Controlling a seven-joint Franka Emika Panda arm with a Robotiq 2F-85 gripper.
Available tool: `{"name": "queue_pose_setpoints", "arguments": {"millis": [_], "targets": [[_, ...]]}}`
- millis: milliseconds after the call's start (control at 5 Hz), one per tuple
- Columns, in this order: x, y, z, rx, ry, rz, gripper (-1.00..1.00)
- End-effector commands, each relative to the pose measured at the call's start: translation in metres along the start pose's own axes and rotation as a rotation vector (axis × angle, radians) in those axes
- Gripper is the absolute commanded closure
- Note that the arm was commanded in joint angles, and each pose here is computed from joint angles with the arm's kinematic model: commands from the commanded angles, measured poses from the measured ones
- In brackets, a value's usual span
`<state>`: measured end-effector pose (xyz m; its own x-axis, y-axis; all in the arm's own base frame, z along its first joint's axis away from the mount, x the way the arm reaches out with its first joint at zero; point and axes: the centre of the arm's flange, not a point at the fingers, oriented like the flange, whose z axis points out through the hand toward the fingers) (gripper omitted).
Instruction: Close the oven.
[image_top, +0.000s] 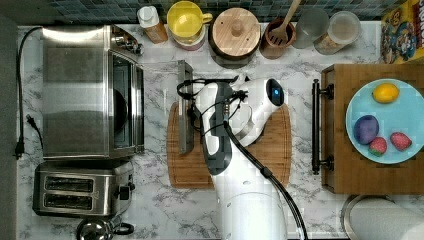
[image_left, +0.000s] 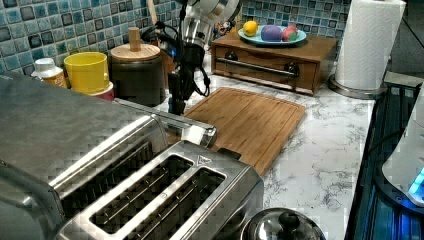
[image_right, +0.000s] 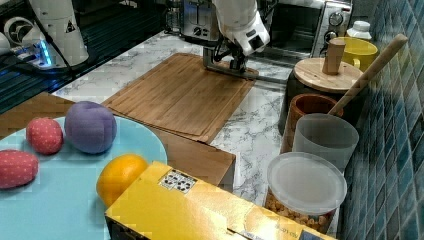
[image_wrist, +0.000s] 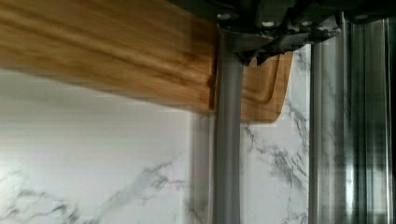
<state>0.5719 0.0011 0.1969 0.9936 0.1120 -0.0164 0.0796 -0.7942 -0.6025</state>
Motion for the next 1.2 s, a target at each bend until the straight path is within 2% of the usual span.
{"name": "queue_pose_setpoints", "arguments": {"millis": [200, 400, 600, 1000, 1200], "targets": [[0.026, -0.012, -0.037, 0.149, -0.006, 0.025, 1.0], [0.032, -0.015, -0.001, 0.166, -0.075, 0.038, 1.0], [0.034, -0.027, 0.02, 0.196, -0.069, 0.055, 1.0], [0.031, -0.043, 0.006, 0.186, 0.047, 0.098, 1.0], [0.035, -0.051, -0.005, 0.209, 0.047, 0.102, 1.0]]}}
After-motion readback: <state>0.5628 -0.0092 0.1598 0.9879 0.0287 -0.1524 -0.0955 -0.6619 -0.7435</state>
